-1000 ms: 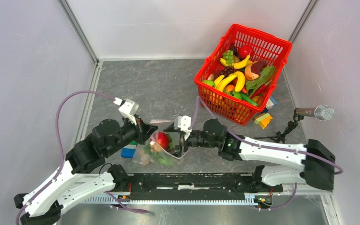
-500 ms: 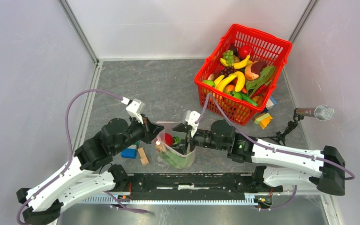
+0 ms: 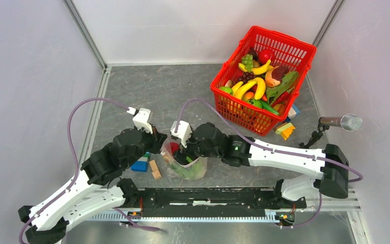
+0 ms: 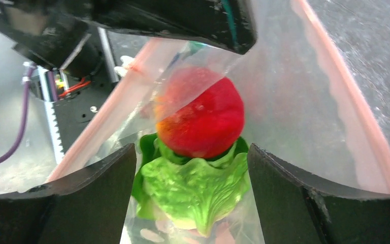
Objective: Place the food in the zip-top bag and seal the zipper
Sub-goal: Adjust the zipper food storage bag at the center of the board.
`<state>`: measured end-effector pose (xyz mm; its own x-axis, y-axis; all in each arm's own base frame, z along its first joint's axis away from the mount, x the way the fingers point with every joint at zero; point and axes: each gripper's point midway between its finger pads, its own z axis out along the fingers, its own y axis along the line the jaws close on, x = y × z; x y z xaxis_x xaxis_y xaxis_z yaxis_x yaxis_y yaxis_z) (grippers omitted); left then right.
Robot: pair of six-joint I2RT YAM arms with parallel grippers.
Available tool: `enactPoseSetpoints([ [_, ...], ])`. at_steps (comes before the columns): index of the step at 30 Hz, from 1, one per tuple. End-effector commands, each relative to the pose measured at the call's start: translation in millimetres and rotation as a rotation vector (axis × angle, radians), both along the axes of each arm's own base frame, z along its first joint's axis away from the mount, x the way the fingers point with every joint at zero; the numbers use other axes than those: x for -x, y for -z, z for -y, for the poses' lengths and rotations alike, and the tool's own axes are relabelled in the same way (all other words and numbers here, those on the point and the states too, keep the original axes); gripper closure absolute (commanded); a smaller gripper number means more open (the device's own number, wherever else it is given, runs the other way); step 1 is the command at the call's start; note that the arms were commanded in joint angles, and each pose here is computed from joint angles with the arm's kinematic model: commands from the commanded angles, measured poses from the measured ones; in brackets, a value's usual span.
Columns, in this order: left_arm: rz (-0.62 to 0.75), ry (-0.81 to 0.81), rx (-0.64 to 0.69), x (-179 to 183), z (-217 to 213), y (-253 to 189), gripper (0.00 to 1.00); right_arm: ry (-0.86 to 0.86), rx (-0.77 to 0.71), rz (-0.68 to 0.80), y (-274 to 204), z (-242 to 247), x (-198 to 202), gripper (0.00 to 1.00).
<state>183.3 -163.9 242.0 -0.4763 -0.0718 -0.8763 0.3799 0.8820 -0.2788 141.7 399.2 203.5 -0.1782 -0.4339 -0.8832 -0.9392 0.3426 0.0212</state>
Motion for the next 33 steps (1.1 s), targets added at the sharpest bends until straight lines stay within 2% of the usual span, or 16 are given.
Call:
enactPoseSetpoints([
  [1, 0.049, -0.076, -0.006, -9.7, -13.3, -8.6, 0.98, -0.101, -0.106, 0.033, -60.3, -10.6, 17.5, 0.20],
  [4, 0.061, -0.049, 0.021, -7.9, -7.9, -15.3, 0.98, 0.011, -0.098, 0.075, -71.2, -0.7, -0.8, 0.35],
  [7, 0.082, -0.027, 0.046, -6.6, -4.5, -24.5, 0.98, 0.089, 0.077, 0.074, -36.3, 10.7, -15.0, 0.41],
  [9, 0.084, -0.013, 0.046, -6.3, -2.3, -27.2, 0.98, 0.092, 0.180, 0.057, -4.6, 13.6, -17.0, 0.54],
  [10, 0.082, -0.007, 0.044, -6.1, -1.1, -27.6, 0.98, 0.105, 0.241, 0.049, 9.0, 17.9, -18.5, 0.57],
  [11, 0.080, -0.005, 0.041, -6.2, -0.4, -27.5, 0.98, 0.112, 0.300, 0.043, 23.2, 20.3, -19.8, 0.67],
  [13, 0.076, -0.004, 0.041, -6.4, 0.5, -27.3, 0.98, 0.104, 0.366, 0.043, 37.6, 24.3, -19.6, 0.73],
  [16, 0.084, 0.005, 0.058, -5.7, 2.5, -31.4, 0.98, 0.058, 0.346, 0.038, 42.0, 17.8, -14.4, 0.74],
  [20, 0.101, 0.011, 0.075, -4.6, 2.3, -41.6, 0.98, -0.022, 0.422, 0.001, 65.7, 13.2, -5.0, 0.74],
  [23, 0.109, -0.005, 0.089, -4.6, -1.1, -44.5, 0.98, -0.117, 0.341, -0.062, 83.0, 0.0, 14.3, 0.73],
  [26, 0.112, -0.034, 0.119, -3.8, -6.2, -43.5, 0.98, -0.091, 0.287, -0.105, 101.7, -1.7, 18.1, 0.72],
  [33, 0.139, -0.080, 0.205, 0.5, -17.7, -48.8, 0.98, -0.032, 0.262, -0.214, 147.2, -2.3, 21.6, 0.69],
])
